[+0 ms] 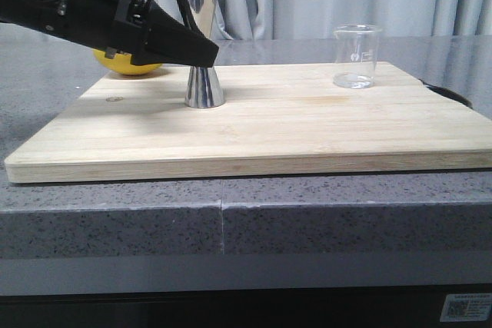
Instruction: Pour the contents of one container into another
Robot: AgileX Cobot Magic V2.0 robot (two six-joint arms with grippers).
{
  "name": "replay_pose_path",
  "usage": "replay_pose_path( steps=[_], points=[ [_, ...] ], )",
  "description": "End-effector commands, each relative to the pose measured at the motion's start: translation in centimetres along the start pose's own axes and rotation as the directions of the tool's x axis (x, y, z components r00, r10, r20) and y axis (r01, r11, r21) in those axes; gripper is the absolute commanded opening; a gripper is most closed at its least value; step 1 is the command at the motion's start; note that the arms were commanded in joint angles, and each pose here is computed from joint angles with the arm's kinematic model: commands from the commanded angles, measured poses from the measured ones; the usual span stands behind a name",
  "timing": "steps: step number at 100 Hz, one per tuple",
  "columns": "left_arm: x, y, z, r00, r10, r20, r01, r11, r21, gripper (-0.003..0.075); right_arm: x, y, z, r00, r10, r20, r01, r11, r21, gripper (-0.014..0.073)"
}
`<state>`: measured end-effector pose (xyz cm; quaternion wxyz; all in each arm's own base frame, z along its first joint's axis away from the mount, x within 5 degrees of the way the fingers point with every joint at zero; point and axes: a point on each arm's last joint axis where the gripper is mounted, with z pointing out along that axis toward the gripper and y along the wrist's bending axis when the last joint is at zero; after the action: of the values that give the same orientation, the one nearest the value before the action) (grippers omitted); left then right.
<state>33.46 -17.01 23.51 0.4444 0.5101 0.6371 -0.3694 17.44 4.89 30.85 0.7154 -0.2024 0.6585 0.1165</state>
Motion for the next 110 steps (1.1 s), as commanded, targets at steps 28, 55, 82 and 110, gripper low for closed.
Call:
replay_pose_path(
  steps=[28, 55, 82, 110],
  points=[
    [-2.61, -0.26, -0.83, 0.995, 0.031, 0.095, -0.031, 1.0, -0.001, -0.0008, -1.42, 0.06, -0.11, 0.997, 0.003, 0.082, -0.002, 1.0, -0.016, 0.0533],
    [-2.6, -0.23, -0.83, 0.995, 0.031, 0.094, -0.03, 1.0, -0.004, -0.0006, -1.44, 0.06, -0.11, 0.996, 0.007, 0.083, -0.006, 1.0, -0.018, 0.0533],
    [-2.59, -0.22, -0.83, 0.995, 0.031, 0.093, -0.03, 1.0, -0.006, 0.0028, -1.44, 0.06, -0.11, 0.996, 0.008, 0.083, -0.006, 1.0, -0.018, 0.0533],
    [-2.54, -0.1, -0.82, 0.996, 0.005, 0.087, -0.003, 1.0, -0.016, 0.0179, -1.44, 0.06, -0.11, 0.996, 0.009, 0.083, -0.008, 1.0, -0.018, 0.0533]
  ],
)
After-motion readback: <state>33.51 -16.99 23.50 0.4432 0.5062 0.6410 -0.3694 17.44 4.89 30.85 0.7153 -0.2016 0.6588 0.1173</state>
